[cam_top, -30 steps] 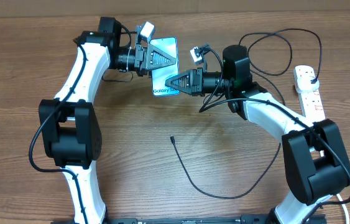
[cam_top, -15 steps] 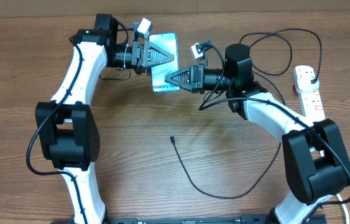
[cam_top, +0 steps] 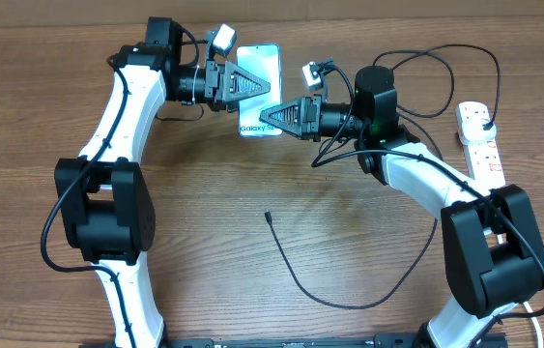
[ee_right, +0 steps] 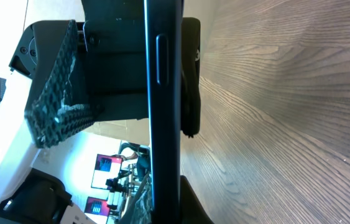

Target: Plug charger to phone and switch on socket

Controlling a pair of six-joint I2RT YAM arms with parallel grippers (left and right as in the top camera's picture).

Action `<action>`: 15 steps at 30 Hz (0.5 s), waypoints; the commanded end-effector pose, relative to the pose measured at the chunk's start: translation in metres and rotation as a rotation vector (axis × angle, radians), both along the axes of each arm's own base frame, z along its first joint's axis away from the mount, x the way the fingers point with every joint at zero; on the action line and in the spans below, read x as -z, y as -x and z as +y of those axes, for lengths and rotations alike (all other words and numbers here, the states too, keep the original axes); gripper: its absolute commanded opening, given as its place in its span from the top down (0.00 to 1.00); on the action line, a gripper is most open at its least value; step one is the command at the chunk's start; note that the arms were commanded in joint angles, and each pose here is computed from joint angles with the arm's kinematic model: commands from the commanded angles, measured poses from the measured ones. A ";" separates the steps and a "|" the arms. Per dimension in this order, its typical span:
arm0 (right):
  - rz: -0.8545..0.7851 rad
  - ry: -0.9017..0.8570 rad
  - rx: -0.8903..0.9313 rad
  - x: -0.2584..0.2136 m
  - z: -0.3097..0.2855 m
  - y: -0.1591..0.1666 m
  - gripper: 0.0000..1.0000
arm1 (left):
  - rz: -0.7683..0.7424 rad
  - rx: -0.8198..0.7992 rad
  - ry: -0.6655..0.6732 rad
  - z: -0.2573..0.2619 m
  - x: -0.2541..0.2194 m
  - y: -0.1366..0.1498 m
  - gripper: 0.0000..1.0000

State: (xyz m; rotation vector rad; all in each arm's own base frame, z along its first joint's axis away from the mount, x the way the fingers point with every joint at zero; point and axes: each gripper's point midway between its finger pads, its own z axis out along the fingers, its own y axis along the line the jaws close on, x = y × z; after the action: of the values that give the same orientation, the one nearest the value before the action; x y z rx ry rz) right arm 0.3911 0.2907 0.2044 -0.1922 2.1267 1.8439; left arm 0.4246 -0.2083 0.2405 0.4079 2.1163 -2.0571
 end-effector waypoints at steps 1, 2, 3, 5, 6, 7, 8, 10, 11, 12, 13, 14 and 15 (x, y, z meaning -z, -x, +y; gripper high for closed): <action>0.039 -0.004 0.039 -0.004 -0.005 -0.007 0.96 | -0.068 0.003 0.054 0.006 -0.040 0.004 0.53; 0.048 -0.006 0.039 -0.004 -0.005 -0.007 0.96 | -0.070 0.003 0.054 0.006 -0.040 0.004 0.57; 0.055 -0.007 0.039 -0.004 -0.004 -0.006 0.96 | -0.070 0.003 0.054 0.006 -0.040 0.004 0.61; 0.062 -0.010 0.039 -0.005 -0.004 -0.006 0.96 | -0.078 0.003 0.055 0.006 -0.040 0.003 0.62; 0.067 -0.010 0.038 -0.005 -0.004 -0.006 0.96 | -0.085 0.004 0.055 0.006 -0.040 0.003 0.61; 0.070 -0.011 0.038 -0.005 -0.004 -0.006 0.96 | -0.089 0.004 0.055 0.006 -0.040 0.002 0.61; 0.070 -0.011 0.037 -0.005 -0.003 -0.006 0.96 | -0.087 0.004 0.055 0.006 -0.041 0.001 0.60; 0.070 -0.010 0.031 -0.005 -0.001 -0.004 0.96 | -0.083 0.004 0.055 0.006 -0.042 0.000 0.58; 0.070 -0.010 0.026 -0.005 0.001 -0.002 0.96 | -0.082 0.004 0.055 0.005 -0.042 -0.002 0.58; 0.070 -0.010 0.023 -0.005 0.003 -0.001 0.96 | -0.079 0.005 0.054 0.005 -0.043 -0.002 0.57; 0.069 -0.009 0.022 -0.004 0.005 0.000 0.96 | -0.075 0.005 0.054 0.005 -0.043 -0.003 0.57; 0.069 -0.007 0.023 -0.004 0.006 0.000 0.96 | -0.071 0.005 0.054 0.005 -0.044 -0.004 0.57; 0.068 -0.006 0.024 -0.004 0.007 0.000 0.96 | -0.072 0.006 0.054 0.005 -0.044 -0.004 0.58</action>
State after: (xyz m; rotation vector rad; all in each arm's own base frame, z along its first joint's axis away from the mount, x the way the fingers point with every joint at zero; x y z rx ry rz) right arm 0.3943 0.2934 0.2091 -0.1482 2.1297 1.8559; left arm 0.4362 -0.2090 0.2415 0.4061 2.1216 -2.0314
